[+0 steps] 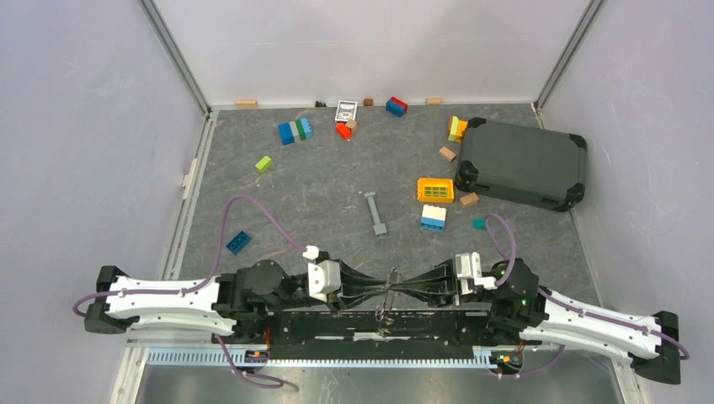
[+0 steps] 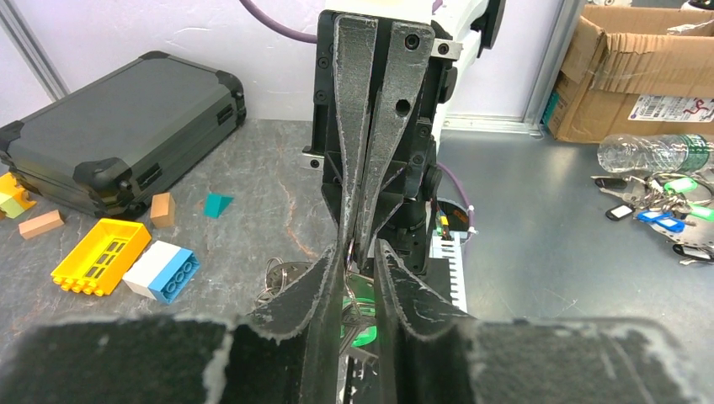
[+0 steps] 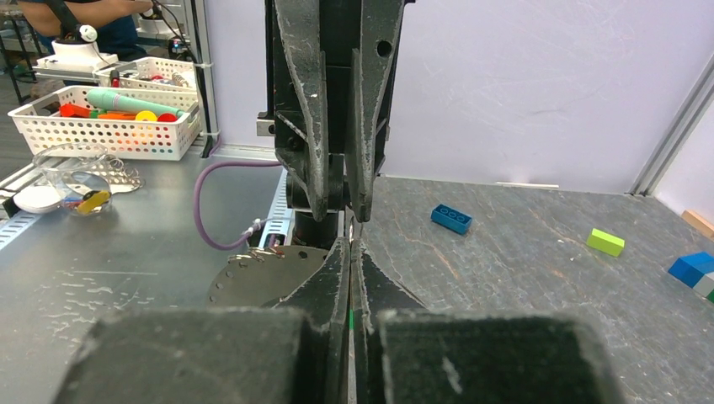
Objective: Remove the keys from the keyring
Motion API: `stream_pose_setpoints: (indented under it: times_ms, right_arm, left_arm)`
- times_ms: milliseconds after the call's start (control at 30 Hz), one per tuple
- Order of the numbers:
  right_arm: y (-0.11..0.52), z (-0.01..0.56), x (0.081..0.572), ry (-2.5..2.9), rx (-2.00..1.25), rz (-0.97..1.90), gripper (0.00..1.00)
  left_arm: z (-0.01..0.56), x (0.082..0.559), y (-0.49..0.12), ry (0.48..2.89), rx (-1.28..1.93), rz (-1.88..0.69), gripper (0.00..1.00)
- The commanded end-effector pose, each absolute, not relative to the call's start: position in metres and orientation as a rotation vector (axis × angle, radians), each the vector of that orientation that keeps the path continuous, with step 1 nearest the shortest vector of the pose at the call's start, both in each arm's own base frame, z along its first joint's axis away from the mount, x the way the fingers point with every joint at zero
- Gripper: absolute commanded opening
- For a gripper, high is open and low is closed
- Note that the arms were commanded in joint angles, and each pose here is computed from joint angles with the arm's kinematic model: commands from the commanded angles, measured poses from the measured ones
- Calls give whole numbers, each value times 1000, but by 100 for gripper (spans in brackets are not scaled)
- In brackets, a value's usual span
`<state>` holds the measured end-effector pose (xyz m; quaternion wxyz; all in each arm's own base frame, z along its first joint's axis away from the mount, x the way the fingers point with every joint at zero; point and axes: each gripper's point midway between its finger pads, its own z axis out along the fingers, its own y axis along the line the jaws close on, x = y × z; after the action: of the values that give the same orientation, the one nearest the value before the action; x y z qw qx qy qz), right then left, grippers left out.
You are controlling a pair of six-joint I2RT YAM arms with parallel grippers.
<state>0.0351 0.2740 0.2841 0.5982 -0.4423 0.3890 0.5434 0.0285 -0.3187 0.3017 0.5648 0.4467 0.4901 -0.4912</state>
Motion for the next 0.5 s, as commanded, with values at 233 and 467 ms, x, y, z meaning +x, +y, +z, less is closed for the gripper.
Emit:
stream_pose_setpoints:
  times_ms: [233,467]
  right_arm:
    - [265,316,28,777,-967,1288,0]
    - [265,315,26,771,-979,1295,0]
  left_arm:
    - [295,28,-319,1200,1017,-1187,31]
    - [299,32,-317,1199,989,-1180,34]
